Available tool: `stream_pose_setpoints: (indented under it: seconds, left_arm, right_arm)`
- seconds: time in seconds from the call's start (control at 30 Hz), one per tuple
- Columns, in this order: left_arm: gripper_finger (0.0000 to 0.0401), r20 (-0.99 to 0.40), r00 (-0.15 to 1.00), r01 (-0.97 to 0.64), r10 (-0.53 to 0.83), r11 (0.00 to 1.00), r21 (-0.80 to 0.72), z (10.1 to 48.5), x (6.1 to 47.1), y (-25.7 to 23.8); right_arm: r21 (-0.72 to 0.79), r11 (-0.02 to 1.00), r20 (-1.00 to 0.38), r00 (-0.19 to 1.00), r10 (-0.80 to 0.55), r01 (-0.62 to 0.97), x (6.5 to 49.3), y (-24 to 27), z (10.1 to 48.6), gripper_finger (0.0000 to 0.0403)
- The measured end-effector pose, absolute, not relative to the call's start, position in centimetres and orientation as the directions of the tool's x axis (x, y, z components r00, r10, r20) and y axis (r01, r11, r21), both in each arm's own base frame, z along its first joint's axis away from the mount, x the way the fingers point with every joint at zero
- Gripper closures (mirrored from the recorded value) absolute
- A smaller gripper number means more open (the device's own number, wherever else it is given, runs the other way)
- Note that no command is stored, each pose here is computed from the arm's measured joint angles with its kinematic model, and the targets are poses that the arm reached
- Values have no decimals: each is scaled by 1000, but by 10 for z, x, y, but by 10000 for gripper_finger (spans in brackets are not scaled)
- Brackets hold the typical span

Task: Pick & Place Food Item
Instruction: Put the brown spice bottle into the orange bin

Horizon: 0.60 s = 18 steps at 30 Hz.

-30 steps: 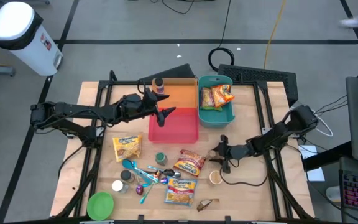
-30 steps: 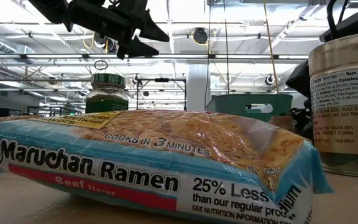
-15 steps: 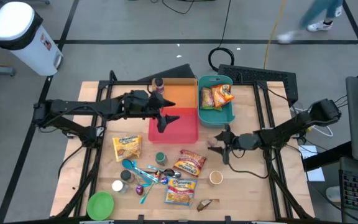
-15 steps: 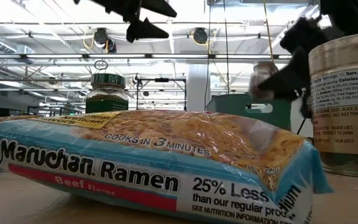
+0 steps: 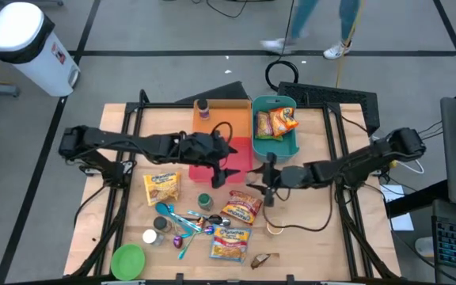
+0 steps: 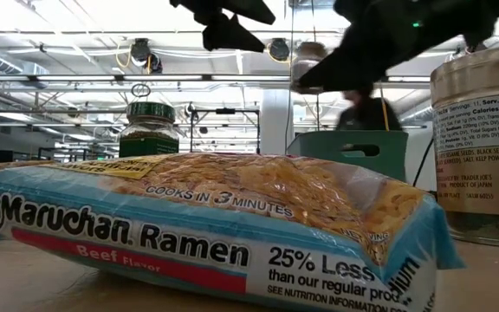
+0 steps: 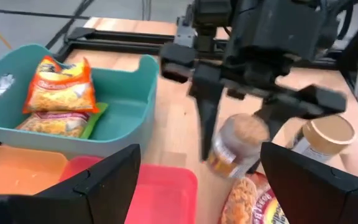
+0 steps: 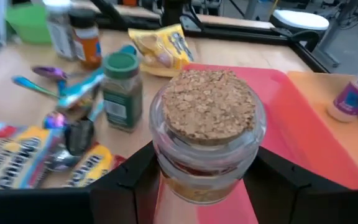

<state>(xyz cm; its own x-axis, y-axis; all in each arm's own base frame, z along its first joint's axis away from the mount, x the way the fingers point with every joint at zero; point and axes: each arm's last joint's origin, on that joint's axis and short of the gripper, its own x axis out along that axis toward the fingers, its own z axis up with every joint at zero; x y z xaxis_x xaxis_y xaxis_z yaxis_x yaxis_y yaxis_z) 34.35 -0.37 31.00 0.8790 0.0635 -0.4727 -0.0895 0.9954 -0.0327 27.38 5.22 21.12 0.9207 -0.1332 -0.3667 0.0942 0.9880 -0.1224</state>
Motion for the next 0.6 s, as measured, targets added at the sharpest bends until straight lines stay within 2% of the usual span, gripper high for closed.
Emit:
stream_pose_setpoints:
  seconds: [0.33,0.6]
  left_arm:
    - [64,-483,875,-46,35,999,-12,309,343,-15]
    - [64,-517,847,-227,123,963,-144,293,353,-13]
  right_arm:
    - [-179,977,-420,889,-180,113,310,45,196,224]
    - [-258,959,-378,902,-208,114,319,46,199,224]
